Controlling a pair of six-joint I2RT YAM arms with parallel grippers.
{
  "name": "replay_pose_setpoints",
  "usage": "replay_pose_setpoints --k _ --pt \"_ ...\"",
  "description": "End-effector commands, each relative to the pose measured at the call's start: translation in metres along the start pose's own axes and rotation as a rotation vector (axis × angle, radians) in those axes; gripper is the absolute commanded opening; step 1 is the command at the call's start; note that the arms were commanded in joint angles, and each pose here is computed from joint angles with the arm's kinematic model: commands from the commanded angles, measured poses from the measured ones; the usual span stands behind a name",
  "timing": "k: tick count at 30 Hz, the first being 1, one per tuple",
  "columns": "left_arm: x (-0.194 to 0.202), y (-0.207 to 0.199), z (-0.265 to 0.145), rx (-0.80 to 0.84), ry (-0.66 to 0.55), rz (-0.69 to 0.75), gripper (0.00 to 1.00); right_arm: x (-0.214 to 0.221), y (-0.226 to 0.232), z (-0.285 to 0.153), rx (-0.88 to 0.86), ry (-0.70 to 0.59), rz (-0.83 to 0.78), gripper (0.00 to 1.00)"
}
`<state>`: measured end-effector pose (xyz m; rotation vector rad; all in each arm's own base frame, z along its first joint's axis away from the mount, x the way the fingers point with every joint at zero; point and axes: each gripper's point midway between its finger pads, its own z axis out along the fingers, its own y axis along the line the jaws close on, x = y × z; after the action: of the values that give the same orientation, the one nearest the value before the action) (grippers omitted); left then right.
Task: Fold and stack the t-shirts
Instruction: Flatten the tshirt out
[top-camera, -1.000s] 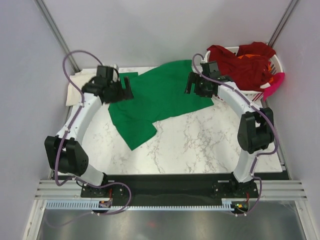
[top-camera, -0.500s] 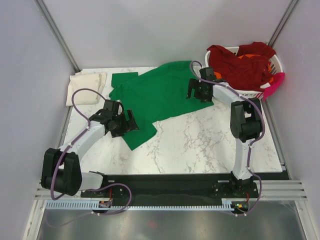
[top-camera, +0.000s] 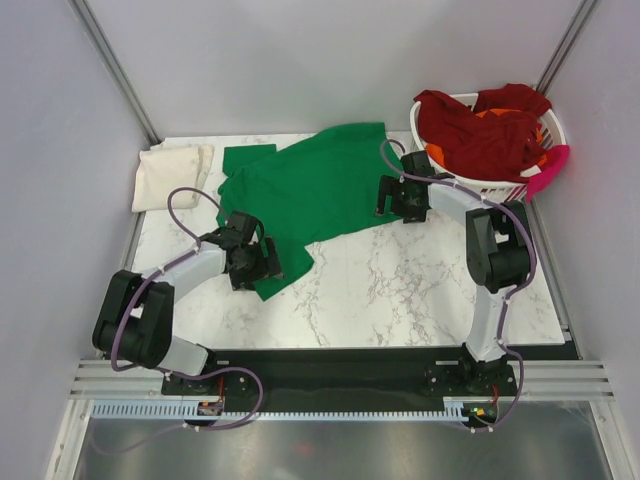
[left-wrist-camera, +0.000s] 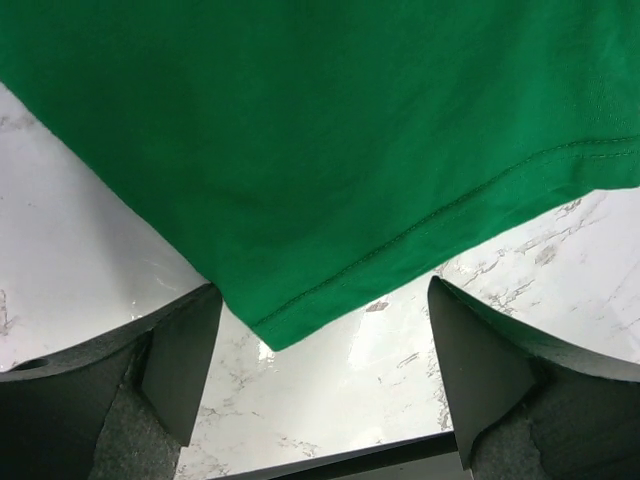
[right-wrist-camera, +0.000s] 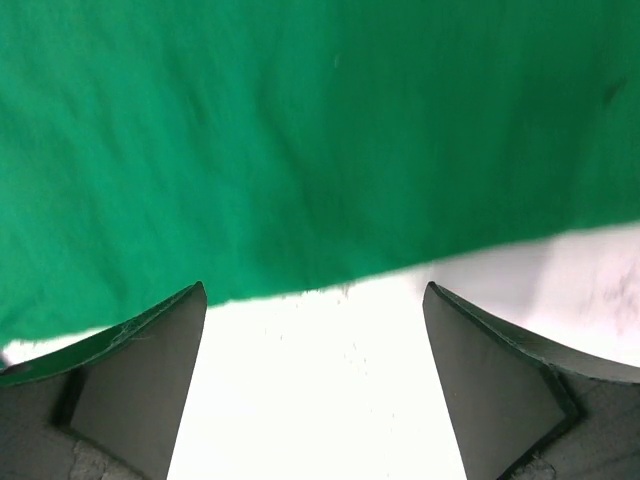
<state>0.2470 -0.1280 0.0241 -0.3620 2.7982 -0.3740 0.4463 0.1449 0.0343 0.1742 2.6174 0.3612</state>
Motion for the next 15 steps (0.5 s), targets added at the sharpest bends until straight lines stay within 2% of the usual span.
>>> replay_pose_setpoints --k 1,4,8,11,12,13,15 --pt "0.009 0.004 0.015 -0.037 0.027 -0.014 0.92 -0.010 0.020 -0.031 -0.090 -0.060 0.018 0.98" --pt "0.013 0.007 0.022 -0.057 0.055 -0.015 0.92 -0.004 0.029 -0.049 -0.149 -0.075 0.044 0.98" --pt "0.004 -0.001 0.011 -0.024 0.009 -0.010 0.92 -0.001 0.033 -0.071 -0.178 -0.102 0.045 0.98" --pt "-0.014 -0.012 -0.018 0.050 -0.103 -0.014 0.92 0.005 0.025 -0.081 -0.151 -0.121 0.039 0.98" --pt "-0.025 -0.004 -0.026 0.037 -0.159 -0.058 0.89 0.012 0.018 -0.079 -0.119 -0.118 0.043 0.98" --pt "-0.015 0.029 -0.042 -0.098 -0.183 -0.105 0.03 0.013 0.014 -0.081 -0.105 -0.128 0.043 0.98" --pt "-0.015 0.027 -0.052 -0.067 -0.206 -0.116 0.02 0.017 0.011 -0.079 -0.096 -0.124 0.043 0.98"
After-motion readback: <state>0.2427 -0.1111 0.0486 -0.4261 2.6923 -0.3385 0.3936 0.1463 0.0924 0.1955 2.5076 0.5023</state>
